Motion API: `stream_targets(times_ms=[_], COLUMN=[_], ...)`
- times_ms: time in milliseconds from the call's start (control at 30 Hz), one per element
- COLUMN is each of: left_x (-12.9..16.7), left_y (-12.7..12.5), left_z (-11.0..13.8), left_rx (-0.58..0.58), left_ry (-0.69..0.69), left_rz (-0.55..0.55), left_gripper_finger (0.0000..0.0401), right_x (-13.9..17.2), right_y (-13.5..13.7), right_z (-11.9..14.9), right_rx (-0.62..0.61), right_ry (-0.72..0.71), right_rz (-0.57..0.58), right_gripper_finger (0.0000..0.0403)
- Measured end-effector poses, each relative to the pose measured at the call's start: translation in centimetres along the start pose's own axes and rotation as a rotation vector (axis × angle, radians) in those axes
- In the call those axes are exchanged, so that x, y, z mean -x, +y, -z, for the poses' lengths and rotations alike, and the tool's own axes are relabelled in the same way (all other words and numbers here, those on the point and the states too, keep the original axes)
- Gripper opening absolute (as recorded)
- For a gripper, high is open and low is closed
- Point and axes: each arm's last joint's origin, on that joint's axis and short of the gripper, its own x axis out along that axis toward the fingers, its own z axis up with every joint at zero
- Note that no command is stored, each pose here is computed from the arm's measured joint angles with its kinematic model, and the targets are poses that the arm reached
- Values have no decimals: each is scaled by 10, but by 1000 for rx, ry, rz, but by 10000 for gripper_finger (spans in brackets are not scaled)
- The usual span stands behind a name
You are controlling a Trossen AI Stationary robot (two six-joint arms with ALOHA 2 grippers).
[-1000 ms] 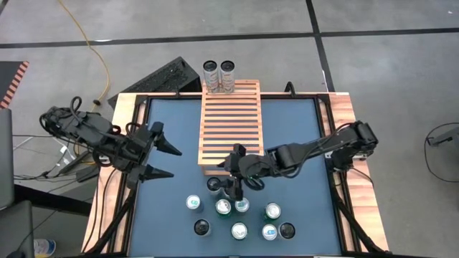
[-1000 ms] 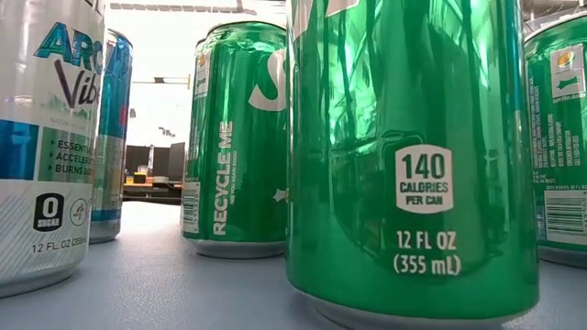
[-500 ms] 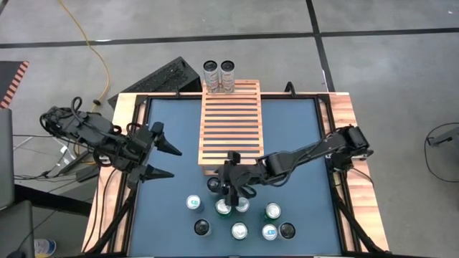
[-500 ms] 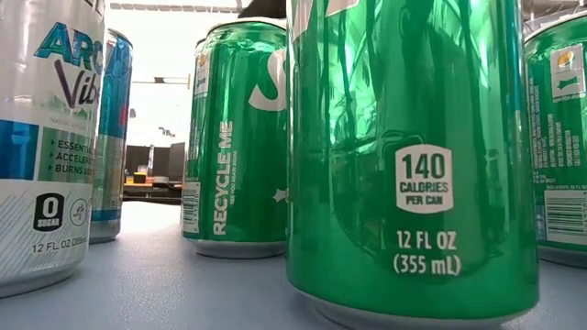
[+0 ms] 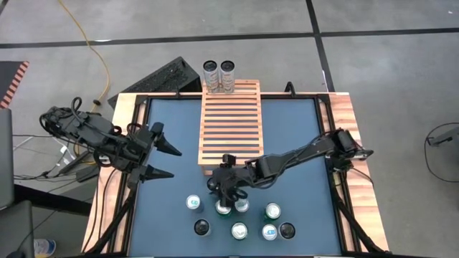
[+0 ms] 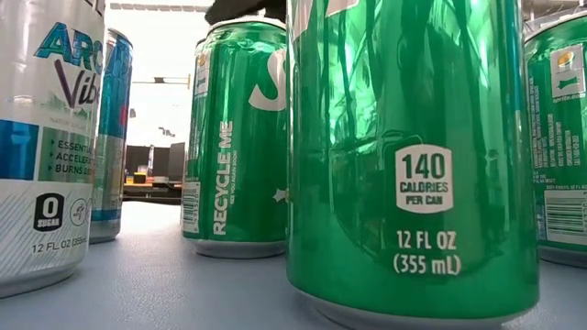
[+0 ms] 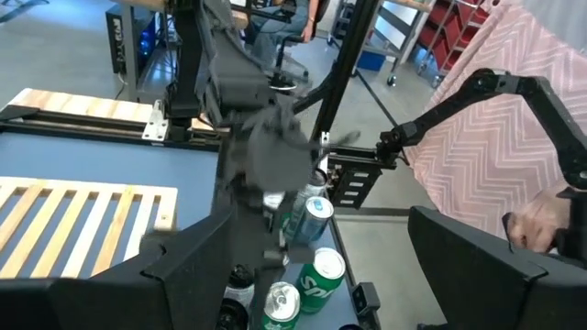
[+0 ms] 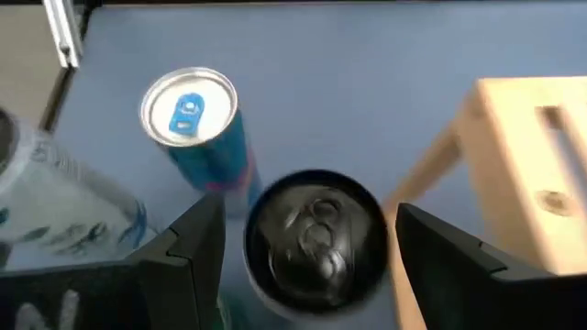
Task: Place canned beverage on shelf
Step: Put the white yellow soda can on the shelf aligned with the other white yellow soda can
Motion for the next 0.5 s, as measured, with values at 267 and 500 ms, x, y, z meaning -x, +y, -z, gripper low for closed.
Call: stream_targets(times_ms=[267, 500], left_x=[0, 0], left_y=[0, 0], left_z=[0, 0], left_rx=[0, -1], left_ry=[2, 1], left_rz=[-1, -2], left_gripper_finger=[306, 306], right_x=[-1, -2], right_y=[-4, -6], right_z=[3, 3], right_rx=[1, 21], right_ry=[40, 41], right_rz=[14, 5], right_gripper_finger=[266, 266])
